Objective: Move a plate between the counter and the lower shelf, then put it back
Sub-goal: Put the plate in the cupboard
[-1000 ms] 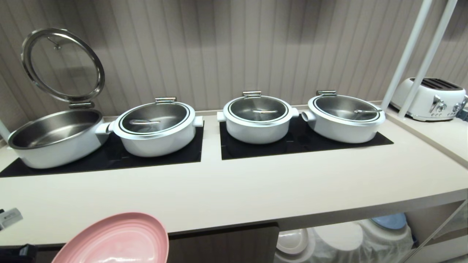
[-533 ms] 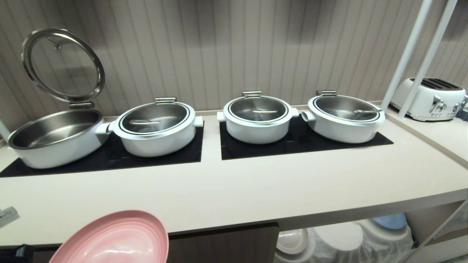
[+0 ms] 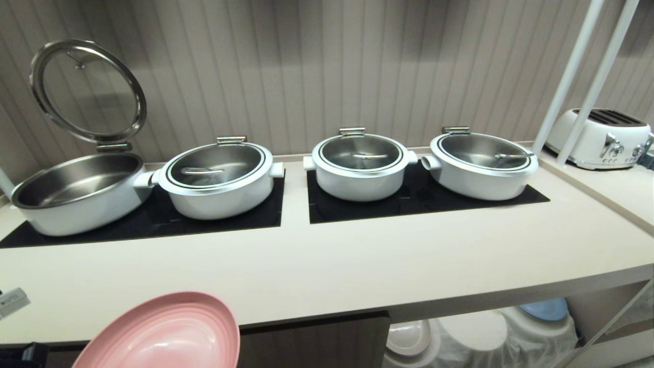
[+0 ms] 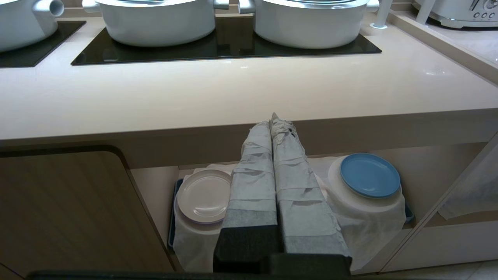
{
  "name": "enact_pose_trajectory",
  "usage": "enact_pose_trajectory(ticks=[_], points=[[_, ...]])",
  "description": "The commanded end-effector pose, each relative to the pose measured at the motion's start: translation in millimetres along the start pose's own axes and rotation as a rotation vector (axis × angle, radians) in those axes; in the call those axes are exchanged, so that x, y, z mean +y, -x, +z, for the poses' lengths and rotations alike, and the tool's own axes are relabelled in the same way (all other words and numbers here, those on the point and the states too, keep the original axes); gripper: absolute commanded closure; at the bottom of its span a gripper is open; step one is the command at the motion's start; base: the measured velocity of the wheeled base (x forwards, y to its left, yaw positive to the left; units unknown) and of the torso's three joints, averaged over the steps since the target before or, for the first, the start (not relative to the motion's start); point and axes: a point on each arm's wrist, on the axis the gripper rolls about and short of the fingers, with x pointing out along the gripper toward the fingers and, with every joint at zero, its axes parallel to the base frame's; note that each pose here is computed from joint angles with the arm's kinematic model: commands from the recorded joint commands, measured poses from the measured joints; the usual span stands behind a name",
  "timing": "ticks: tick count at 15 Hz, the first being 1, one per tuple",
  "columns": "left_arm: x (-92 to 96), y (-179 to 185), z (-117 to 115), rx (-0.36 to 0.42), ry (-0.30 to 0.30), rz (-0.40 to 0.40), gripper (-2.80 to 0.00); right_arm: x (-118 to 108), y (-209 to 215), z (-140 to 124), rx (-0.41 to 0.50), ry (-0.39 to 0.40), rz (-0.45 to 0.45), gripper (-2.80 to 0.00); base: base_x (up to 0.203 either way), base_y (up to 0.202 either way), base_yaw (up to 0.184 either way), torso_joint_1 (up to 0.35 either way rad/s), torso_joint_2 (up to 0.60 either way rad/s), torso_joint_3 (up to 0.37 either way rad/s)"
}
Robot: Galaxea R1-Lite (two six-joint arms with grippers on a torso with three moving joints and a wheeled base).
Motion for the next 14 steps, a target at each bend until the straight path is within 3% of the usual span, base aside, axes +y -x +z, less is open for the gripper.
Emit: enact_pose_trajectory(ticks=[1, 14], points=[[-0.5, -0.1, 0.4, 0.007, 0.002, -0.022, 0.0, 0.0, 0.0, -0.1, 0.001, 0.0, 0.0, 0.0, 0.0, 0.0, 0.0, 0.0, 0.0, 0.0], [1.4, -4.4, -3.2, 0.033, 0.014, -0.025, 0.0, 0.0, 0.0, -0.1, 0.001, 0.0, 0.0, 0.0, 0.0, 0.0, 0.0, 0.0, 0.0, 0.0]])
